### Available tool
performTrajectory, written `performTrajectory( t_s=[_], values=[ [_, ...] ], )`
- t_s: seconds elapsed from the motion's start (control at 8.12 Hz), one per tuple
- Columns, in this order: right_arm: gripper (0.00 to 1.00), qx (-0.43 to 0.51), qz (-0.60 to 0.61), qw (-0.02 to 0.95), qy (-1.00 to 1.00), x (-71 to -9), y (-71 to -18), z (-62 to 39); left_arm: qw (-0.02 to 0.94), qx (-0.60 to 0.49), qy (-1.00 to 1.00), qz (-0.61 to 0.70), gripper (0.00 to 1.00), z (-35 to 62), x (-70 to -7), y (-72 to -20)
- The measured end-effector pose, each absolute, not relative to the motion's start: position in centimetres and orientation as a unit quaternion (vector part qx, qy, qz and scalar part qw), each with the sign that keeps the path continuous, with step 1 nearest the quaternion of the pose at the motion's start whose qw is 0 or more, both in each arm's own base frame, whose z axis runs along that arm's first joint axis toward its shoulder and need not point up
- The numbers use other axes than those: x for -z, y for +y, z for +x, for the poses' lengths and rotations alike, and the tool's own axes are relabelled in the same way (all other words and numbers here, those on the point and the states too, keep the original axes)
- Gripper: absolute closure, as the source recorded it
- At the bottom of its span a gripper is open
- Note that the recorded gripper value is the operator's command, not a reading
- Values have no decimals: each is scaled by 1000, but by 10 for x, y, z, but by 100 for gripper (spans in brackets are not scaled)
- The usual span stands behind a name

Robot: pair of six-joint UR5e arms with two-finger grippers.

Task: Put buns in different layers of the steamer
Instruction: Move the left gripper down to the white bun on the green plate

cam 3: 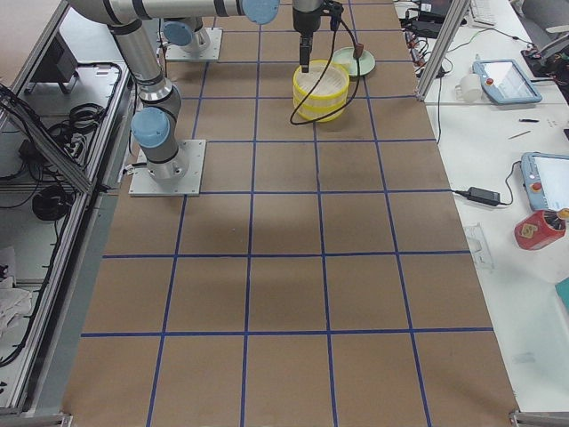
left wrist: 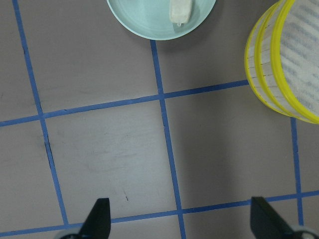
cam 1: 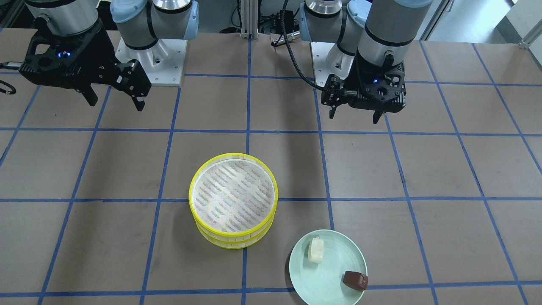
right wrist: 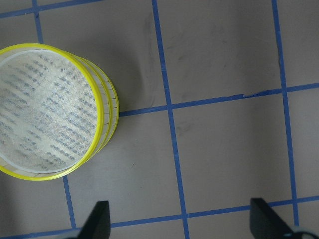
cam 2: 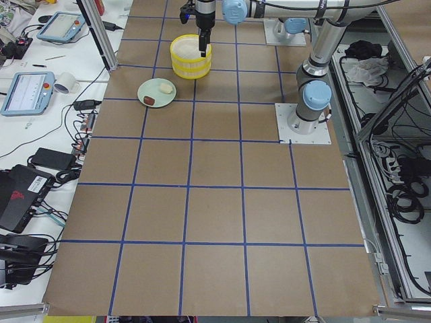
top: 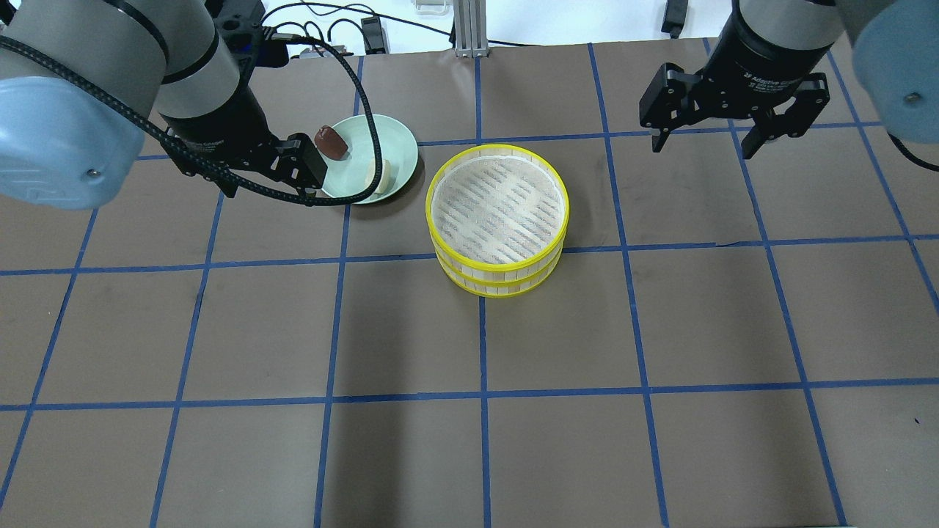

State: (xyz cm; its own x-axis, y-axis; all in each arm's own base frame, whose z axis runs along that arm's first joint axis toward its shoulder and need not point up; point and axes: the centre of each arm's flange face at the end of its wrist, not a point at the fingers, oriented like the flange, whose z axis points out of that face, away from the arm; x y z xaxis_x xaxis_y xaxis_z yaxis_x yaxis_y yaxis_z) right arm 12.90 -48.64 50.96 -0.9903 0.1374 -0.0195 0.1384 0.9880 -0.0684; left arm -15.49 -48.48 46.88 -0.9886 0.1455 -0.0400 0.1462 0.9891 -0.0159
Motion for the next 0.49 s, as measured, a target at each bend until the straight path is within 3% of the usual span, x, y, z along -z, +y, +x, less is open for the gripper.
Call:
performTrajectory(
  t_s=[0.49],
  values=[
    [0,33,69,7,997,-509,-486,129,18,6,997,74,0,-154,-463,-489]
  ],
)
